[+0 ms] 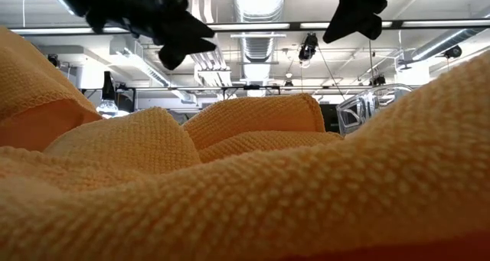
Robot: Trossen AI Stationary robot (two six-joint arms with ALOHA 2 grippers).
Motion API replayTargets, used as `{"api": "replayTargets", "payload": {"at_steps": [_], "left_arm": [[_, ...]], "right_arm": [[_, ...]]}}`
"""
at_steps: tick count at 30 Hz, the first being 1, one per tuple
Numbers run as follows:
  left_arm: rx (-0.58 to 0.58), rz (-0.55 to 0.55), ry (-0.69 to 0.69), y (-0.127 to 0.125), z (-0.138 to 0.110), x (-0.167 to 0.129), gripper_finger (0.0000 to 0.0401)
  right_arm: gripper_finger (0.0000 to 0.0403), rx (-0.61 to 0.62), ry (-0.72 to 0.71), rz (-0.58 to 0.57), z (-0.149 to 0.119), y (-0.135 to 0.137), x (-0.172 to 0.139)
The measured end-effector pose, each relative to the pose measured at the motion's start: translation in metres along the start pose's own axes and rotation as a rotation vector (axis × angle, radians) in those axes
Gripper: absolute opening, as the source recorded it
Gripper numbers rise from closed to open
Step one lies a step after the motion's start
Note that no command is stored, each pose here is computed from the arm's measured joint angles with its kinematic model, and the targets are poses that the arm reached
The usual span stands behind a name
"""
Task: Sort microfiber towel by color & place in baskets
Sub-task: Put the top center yellow towel into the left transparent bin
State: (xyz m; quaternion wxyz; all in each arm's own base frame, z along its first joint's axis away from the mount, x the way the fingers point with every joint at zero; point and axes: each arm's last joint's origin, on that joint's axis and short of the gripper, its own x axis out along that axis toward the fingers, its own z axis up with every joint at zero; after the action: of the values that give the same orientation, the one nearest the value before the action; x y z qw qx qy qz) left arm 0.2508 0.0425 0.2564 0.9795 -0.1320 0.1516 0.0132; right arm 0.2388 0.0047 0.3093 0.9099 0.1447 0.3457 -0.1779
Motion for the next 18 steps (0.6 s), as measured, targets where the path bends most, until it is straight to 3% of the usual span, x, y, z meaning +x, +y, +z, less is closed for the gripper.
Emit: {"api": "replayTargets", "payload": {"at_steps": [5, 11, 13, 15, 18], "left_arm": [[0.041, 0.040, 0.113, 0.002, 0.014, 0.023, 0.0131], [0.158, -0.232, 0.276, -0.006, 0.029, 0.055, 0.0131], [0.188, -0.255, 0.323, -0.006, 0.031, 0.065, 0.0131], [0.199, -0.198, 0.408, -0.002, 0.029, 0.074, 0.0131], [0.239, -0.017, 0.522, 0.007, 0.024, 0.084, 0.0131]], "right_arm": [[0.0013, -0.008, 0.024, -0.012, -0.002, -0.001, 0.000], [0.0013, -0.013, 0.043, -0.020, -0.005, -0.002, 0.000], [0.0013, -0.014, 0.047, -0.023, -0.005, -0.002, 0.001], [0.0013, -0.014, 0.047, -0.023, -0.006, -0.002, 0.001], [0.0013, -0.016, 0.053, -0.025, -0.007, -0.003, 0.002]]}}
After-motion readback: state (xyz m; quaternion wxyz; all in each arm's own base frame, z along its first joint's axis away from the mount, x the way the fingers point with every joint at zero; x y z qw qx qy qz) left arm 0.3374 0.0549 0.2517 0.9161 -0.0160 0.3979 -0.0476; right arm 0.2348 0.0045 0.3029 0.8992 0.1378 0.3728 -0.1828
